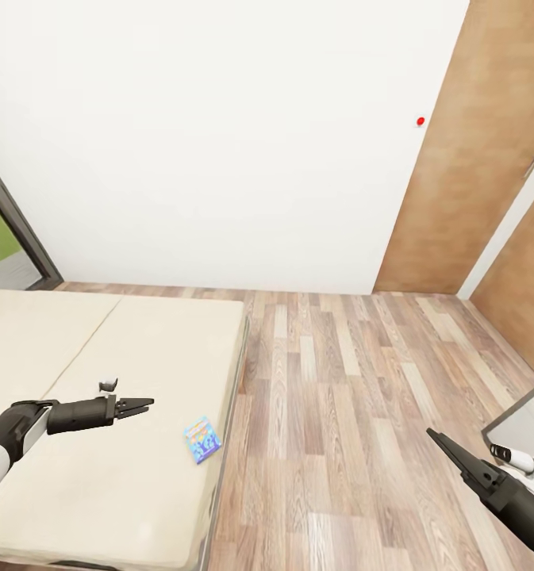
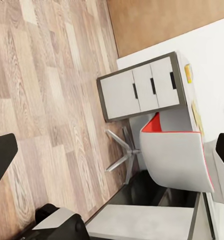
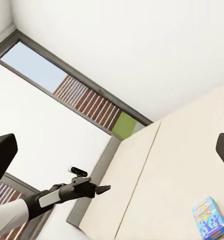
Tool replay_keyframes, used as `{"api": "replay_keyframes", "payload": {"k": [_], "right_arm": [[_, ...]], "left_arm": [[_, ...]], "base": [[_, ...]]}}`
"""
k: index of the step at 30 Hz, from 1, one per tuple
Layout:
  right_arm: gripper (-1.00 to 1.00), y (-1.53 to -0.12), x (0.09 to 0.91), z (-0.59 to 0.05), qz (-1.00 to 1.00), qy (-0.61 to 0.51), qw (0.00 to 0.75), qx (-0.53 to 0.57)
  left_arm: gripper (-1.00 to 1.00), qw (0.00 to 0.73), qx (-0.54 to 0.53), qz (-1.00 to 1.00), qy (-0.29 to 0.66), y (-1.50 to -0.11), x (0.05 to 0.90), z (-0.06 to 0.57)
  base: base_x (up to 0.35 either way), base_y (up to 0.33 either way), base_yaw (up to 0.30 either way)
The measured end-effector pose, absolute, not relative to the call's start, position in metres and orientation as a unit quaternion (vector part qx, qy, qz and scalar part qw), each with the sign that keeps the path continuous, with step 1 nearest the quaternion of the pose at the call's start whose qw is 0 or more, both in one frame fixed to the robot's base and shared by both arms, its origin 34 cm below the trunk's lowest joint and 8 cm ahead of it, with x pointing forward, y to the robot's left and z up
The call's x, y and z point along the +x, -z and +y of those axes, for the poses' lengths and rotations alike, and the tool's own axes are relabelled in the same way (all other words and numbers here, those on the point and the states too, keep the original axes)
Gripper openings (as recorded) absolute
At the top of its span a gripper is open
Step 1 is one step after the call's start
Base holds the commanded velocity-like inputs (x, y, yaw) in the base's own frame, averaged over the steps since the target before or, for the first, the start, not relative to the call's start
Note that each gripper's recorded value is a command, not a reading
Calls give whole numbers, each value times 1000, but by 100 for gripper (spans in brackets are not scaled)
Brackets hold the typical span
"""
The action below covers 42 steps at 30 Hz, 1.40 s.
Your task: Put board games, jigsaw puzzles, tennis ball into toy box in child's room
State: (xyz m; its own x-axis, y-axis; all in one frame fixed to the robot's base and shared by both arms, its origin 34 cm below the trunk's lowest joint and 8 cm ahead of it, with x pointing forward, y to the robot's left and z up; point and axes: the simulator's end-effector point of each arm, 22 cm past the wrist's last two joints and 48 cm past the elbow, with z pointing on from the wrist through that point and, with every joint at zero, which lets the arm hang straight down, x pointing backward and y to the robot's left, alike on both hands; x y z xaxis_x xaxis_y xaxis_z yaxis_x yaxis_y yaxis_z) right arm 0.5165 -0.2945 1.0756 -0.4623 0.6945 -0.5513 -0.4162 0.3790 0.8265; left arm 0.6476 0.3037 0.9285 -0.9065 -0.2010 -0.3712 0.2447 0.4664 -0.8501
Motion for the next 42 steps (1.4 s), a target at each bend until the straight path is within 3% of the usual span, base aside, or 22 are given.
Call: {"api": "replay_keyframes", "payload": {"k": [42], "right_arm": [[100, -1104, 510, -298, 639, -547, 533, 89]], "left_arm": [[100, 244, 31, 821, 516, -966, 651, 303]], "base": [[0, 0, 0]]}}
